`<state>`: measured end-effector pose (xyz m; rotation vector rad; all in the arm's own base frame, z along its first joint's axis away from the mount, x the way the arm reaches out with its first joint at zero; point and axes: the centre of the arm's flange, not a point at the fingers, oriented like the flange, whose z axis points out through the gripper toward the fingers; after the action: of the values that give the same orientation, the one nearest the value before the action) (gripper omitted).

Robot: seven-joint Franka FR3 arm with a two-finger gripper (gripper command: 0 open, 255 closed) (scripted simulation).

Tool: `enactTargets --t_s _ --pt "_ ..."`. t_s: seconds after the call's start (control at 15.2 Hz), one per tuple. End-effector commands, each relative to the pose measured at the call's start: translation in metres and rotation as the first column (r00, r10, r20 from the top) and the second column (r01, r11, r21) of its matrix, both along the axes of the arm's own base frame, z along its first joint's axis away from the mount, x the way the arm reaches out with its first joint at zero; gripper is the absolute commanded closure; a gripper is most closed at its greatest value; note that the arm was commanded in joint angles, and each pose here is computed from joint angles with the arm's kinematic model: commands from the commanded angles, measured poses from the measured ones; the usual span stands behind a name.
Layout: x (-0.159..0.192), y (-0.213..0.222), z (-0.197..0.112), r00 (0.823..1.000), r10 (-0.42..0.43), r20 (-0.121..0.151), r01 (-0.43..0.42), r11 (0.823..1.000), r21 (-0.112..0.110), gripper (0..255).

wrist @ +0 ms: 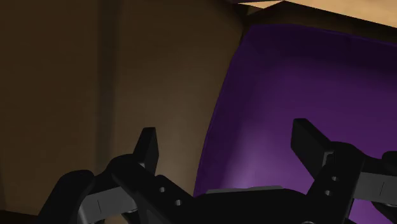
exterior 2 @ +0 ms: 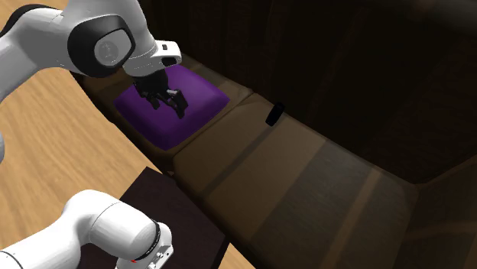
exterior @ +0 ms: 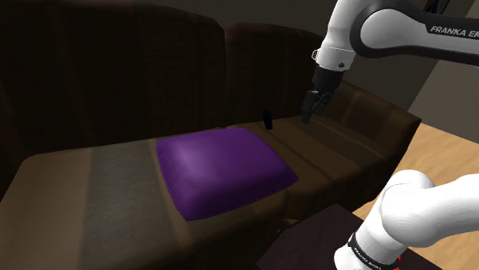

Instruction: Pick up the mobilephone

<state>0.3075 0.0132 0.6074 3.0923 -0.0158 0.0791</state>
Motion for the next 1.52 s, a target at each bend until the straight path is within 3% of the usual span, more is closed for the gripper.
enactTargets --t_s 0.0,0.73,1.45 --pt "0.0 0.0 0.0 1.0 0.0 0.0 0.0 1.0 0.0 0" --pt "0.073 -0.077 -0.077 0.983 -0.081 0.164 0.079 0.997 0.021 0" --pt "0.152 -0.16 -0.143 0.933 -0.162 0.321 0.153 0.987 0.055 0"
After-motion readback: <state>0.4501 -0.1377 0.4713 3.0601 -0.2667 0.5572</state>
